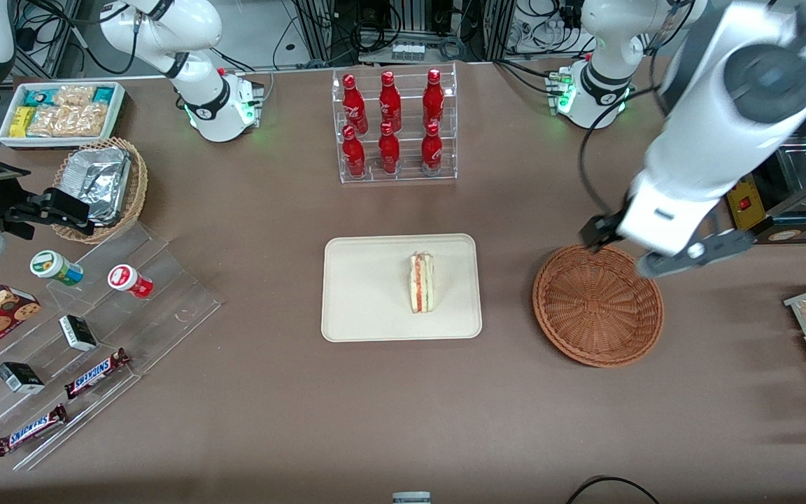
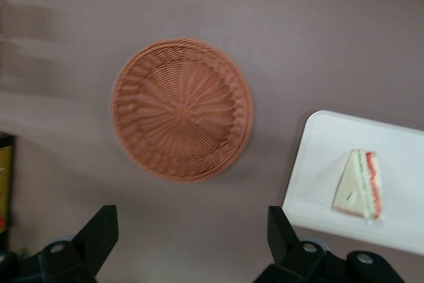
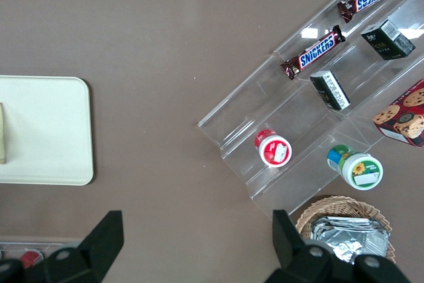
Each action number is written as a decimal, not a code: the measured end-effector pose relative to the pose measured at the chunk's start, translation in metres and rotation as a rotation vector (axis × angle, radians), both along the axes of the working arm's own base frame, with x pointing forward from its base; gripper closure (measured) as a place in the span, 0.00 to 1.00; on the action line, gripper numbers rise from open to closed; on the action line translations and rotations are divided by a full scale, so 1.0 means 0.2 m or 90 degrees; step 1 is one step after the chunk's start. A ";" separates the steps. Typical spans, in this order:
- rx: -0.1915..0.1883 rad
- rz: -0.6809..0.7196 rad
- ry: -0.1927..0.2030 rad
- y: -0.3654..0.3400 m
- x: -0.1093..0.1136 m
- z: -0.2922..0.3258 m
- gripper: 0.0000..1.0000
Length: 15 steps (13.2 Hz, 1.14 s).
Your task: Place sandwich from basket to tray
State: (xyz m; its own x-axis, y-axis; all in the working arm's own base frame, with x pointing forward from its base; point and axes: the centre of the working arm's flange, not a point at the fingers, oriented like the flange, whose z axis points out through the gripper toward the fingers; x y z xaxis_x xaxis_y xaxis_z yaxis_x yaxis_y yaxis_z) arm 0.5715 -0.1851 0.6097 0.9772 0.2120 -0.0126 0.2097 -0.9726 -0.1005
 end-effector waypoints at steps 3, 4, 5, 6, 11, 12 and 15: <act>0.018 -0.045 0.031 0.13 -0.15 0.15 0.00; 0.003 -0.058 0.040 0.19 -0.18 0.19 0.00; -0.018 -0.066 0.045 0.26 -0.21 0.21 0.00; -0.034 -0.071 0.049 0.33 -0.22 0.22 0.00; -0.045 -0.116 0.066 0.59 -0.26 0.21 0.00; -0.051 -0.117 0.066 0.66 -0.26 0.22 0.00; -0.078 -0.098 0.056 0.86 -0.29 0.25 0.00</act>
